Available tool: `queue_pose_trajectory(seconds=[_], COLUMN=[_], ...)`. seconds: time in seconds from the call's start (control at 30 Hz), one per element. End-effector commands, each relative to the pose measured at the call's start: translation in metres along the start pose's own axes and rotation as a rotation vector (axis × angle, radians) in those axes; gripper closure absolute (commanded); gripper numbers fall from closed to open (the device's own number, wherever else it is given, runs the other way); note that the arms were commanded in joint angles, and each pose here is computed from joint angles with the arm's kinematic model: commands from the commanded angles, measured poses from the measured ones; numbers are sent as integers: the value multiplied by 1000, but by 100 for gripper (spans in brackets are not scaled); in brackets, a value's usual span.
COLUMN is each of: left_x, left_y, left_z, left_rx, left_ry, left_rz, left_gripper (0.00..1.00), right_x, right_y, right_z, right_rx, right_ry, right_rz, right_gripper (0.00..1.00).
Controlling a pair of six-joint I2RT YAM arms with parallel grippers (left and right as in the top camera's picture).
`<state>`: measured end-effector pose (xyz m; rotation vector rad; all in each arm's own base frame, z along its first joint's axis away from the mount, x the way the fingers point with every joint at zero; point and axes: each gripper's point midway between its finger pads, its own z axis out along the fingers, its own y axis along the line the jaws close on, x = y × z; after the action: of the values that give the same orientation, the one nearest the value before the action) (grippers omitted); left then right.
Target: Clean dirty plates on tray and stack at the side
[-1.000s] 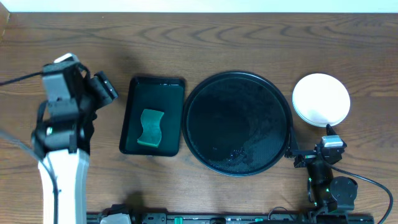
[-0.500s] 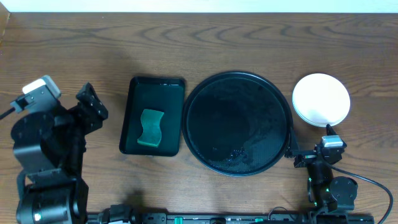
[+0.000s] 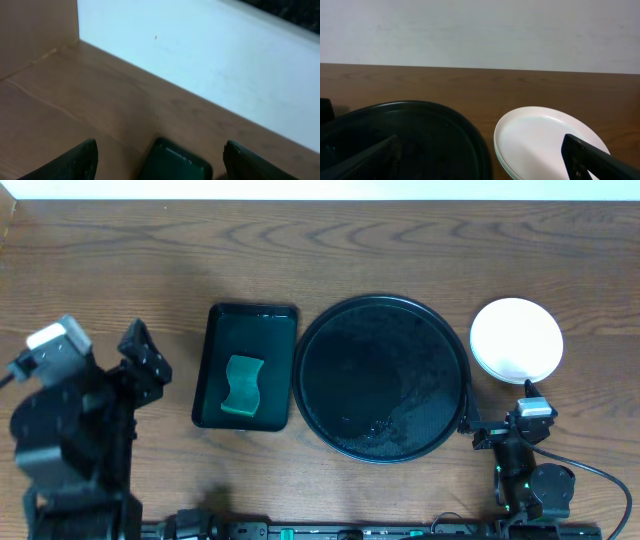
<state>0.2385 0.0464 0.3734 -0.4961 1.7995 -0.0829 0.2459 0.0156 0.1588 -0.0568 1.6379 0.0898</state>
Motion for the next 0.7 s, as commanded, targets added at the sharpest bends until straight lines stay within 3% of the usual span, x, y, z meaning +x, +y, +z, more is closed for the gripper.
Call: queue_pose_trajectory(seconds=[0.0,0.67], left_x=[-13,-18], left_y=[-5,-5], left_z=[-24,-111], left_rx=[35,141], left_ry=[-72,-288], left_rz=[-14,-80], left_gripper=[20,20], right_x=[0,0], right_y=[0,0], right_z=[0,0], right_rx=[-2,-2], right_ry=[-3,-3], right_rz=[-11,-11], right_gripper=[1,1])
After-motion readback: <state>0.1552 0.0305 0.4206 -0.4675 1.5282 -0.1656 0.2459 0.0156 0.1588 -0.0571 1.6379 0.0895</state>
